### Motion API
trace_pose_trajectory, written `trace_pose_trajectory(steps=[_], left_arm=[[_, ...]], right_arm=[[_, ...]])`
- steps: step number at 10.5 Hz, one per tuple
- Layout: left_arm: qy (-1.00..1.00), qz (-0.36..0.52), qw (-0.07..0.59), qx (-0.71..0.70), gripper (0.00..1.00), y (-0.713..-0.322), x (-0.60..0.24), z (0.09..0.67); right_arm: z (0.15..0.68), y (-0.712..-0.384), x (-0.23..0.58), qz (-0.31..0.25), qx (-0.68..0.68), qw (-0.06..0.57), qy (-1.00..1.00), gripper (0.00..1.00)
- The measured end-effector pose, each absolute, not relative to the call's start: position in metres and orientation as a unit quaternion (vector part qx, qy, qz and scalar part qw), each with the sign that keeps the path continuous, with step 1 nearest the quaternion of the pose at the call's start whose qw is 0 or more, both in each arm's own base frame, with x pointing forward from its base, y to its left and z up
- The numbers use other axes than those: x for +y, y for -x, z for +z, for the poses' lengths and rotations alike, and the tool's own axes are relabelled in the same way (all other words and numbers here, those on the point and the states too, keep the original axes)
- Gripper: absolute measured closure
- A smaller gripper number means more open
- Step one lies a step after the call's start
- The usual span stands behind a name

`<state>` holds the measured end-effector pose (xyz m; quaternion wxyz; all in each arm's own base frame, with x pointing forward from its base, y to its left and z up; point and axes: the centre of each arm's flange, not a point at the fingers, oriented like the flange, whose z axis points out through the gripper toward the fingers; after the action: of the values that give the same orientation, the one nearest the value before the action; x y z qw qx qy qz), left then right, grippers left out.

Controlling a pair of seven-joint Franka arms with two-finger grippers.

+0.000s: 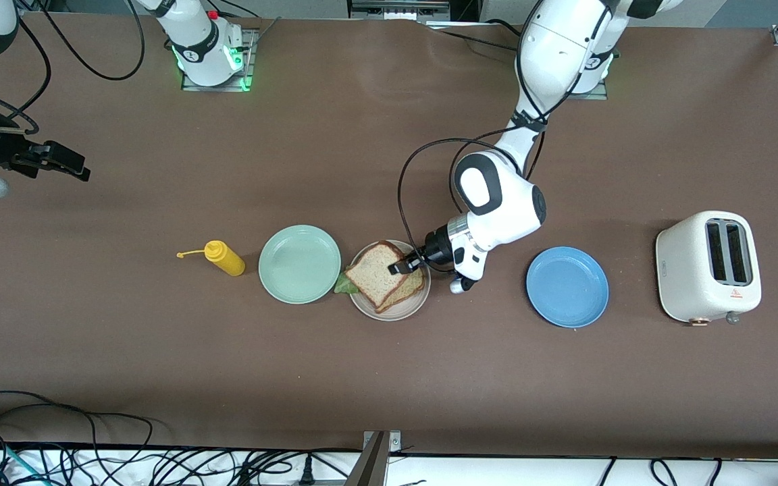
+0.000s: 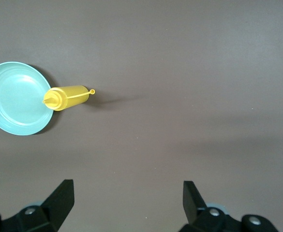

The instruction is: Make sandwich on beige plate with both arms

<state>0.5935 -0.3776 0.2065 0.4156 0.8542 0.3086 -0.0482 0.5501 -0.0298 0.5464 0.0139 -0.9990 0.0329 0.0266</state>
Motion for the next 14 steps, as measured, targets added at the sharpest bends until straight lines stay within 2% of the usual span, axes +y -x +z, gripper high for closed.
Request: trace_pose_trajectory(steps=[2,3,6,7,10,14], left_arm=[[-0.862,-0.035,0.416,0.289,0.56,-0.596,-0.372,0.205],[-0.868,-0.026,0.415,0.273,0.47,-0.597,-0.37,0.202],[-0.883,-0.008,0.405,0.237,0.04,-0.598,-0.361,0.192],[-0.89,-0.002,0.396,0.225,0.0,-0.602,-0.357,0.192],[-0.902,0.006,0.378,0.209,0.0,-0.61,-0.348,0.197],[-0.921,0.016,0.325,0.212,0.0,-0.624,-0.345,0.241]], right_arm=[[0.546,-0.55,-0.029,0.027,0.033,0.014,0.999,0.0],[0.546,-0.55,-0.029,0.027,0.033,0.014,0.999,0.0],[0.546,-0.55,-0.029,0.027,0.033,0.014,0.999,0.0],[0.546,-0.55,-0.029,0.027,0.032,0.014,0.999,0.0],[0.546,-0.55,-0.029,0.027,0.032,0.014,0.999,0.0],[0.546,-0.55,-0.029,0.027,0.032,0.014,0.999,0.0]])
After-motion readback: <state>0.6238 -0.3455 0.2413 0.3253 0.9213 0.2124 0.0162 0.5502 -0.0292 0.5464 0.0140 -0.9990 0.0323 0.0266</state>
